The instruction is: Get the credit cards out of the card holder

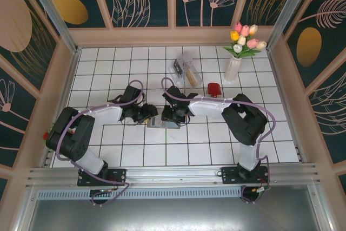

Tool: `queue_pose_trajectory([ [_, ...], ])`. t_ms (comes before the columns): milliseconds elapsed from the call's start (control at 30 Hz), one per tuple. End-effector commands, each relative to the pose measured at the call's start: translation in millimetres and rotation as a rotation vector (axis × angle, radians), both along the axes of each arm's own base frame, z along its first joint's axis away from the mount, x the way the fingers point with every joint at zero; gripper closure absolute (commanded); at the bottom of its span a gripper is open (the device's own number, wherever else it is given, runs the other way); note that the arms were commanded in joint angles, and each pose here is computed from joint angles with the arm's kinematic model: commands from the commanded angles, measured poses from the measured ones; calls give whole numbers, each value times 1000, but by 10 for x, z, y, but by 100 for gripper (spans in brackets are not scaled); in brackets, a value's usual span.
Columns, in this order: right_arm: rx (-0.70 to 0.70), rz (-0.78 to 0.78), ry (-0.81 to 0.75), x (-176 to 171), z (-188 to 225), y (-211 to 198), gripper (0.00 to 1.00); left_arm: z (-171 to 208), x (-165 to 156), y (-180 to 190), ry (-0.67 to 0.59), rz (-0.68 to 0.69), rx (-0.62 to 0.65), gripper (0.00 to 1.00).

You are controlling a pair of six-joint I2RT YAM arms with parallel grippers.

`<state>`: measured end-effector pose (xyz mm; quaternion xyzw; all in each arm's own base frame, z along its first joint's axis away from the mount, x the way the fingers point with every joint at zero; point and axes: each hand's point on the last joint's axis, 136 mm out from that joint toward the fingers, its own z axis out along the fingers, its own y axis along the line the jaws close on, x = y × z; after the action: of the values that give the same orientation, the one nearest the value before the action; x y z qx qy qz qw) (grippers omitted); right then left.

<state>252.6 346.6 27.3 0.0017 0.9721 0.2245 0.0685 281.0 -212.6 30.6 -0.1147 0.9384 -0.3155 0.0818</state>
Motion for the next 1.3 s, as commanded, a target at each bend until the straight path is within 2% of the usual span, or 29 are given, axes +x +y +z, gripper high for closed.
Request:
queue_pose_trajectory([
  [0, -65, -5, 25, -26, -161, -131, 66, -95, -46, 40, 21, -3, 35, 52],
  [133, -73, 2, 36, -41, -219, -137, 66, -101, -47, 24, 24, -11, 30, 52],
  [467, -69, 11, 43, -56, -240, -122, 66, 38, -31, -104, -5, -48, -46, 61],
  [667, -68, 11, 41, -51, -236, -125, 67, 68, -19, -73, -19, -50, -24, 62],
  [833, -61, 9, 38, -44, -217, -123, 68, 171, -5, -128, -44, -65, -63, 64],
  [967, -26, 15, 26, -27, -95, -64, 68, 223, -23, -164, -52, -76, -89, 70],
  [1267, 35, -22, -71, 109, 334, -33, 68, 331, -73, -323, -65, -119, -175, 71],
])
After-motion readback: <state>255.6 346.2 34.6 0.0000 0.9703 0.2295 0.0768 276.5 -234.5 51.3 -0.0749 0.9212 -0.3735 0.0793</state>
